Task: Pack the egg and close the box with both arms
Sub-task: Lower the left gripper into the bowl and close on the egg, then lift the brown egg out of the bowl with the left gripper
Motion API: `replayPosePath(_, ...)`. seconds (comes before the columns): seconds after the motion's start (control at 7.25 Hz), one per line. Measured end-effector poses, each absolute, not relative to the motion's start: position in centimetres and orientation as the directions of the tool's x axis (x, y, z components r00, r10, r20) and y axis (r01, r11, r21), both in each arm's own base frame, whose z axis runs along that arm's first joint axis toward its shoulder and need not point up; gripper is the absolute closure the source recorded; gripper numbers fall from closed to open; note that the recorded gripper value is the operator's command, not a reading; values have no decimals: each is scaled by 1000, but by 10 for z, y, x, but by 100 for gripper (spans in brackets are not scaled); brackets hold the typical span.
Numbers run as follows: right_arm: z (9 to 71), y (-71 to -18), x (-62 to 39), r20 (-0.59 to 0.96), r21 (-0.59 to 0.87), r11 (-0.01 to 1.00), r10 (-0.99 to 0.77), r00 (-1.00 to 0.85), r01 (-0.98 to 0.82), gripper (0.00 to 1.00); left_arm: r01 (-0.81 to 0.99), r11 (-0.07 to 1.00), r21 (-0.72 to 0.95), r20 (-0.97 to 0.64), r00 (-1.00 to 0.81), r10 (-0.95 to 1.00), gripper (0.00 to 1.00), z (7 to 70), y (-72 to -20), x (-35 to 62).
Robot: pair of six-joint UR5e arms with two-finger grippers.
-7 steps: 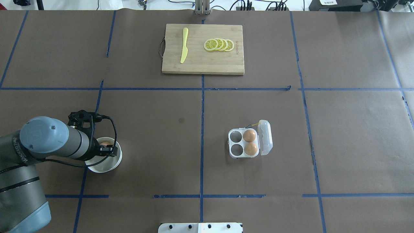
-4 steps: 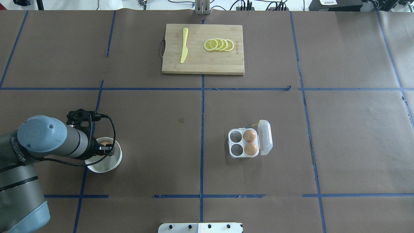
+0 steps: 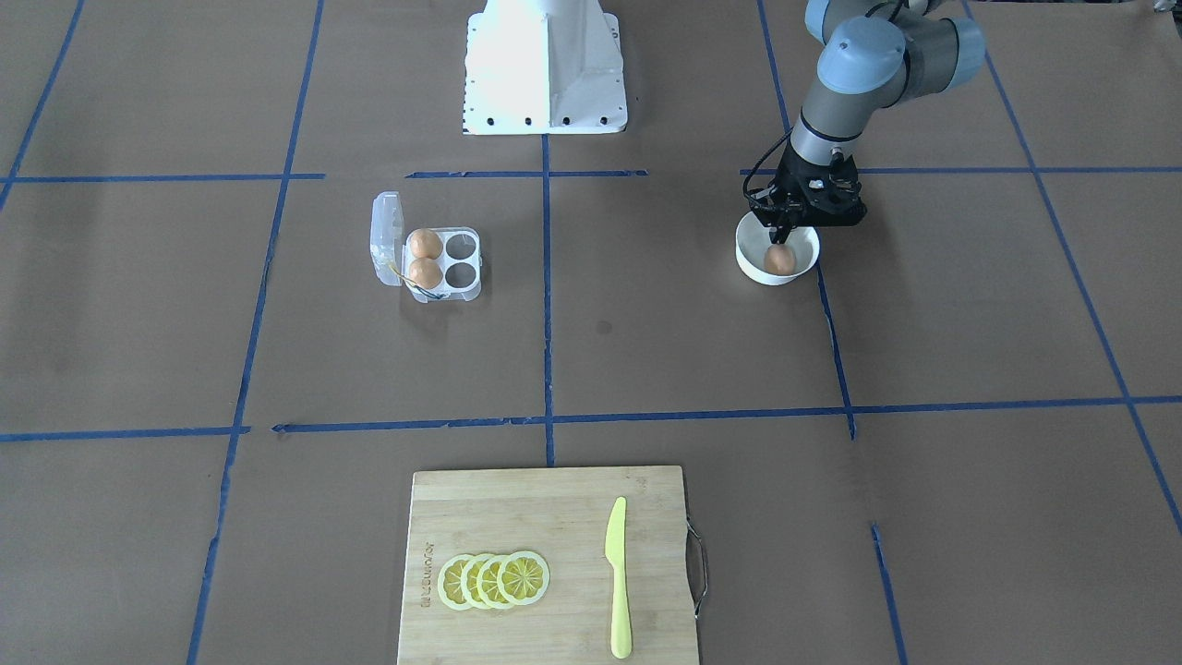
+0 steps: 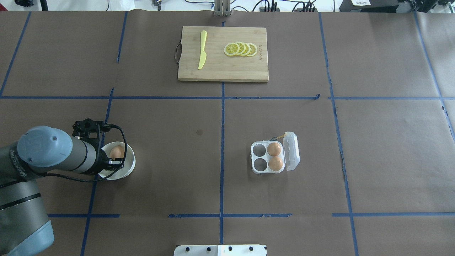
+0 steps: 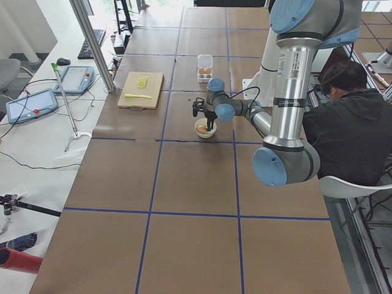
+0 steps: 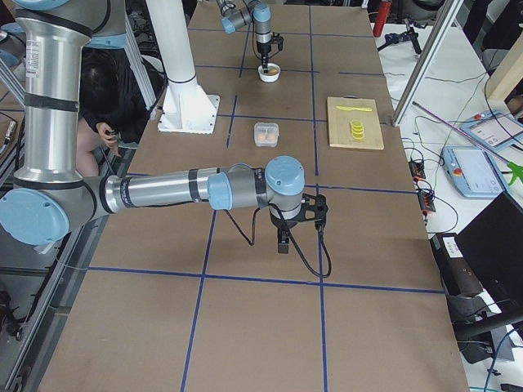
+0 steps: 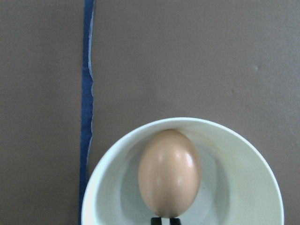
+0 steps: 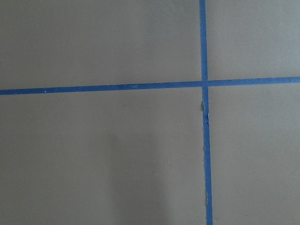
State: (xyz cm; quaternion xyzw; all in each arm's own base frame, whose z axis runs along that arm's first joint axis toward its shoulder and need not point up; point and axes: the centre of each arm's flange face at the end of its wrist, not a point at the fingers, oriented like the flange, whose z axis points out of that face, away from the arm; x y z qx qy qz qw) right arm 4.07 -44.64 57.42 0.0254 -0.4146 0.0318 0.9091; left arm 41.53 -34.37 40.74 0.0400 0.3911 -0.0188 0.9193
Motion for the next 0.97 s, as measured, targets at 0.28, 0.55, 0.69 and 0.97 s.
replayPosePath(0.28, 574, -446, 41, 755, 20, 997, 37, 654, -79, 0, 68, 996, 59, -720, 693, -5, 8, 407, -345, 415)
replayPosePath(0.55, 574, -446, 41, 756, 20, 997, 36, 654, -79, 0, 69, 996, 59, -721, 693, -5, 9, 407, -346, 416)
replayPosePath(0.69, 575, -446, 41, 755, 19, 997, 37, 654, -79, 0, 69, 996, 59, -721, 693, -5, 12, 407, -347, 417)
replayPosePath(0.97, 575, -446, 41, 755, 17, 997, 39, 655, -79, 0, 70, 996, 59, -721, 693, -5, 18, 406, -348, 419)
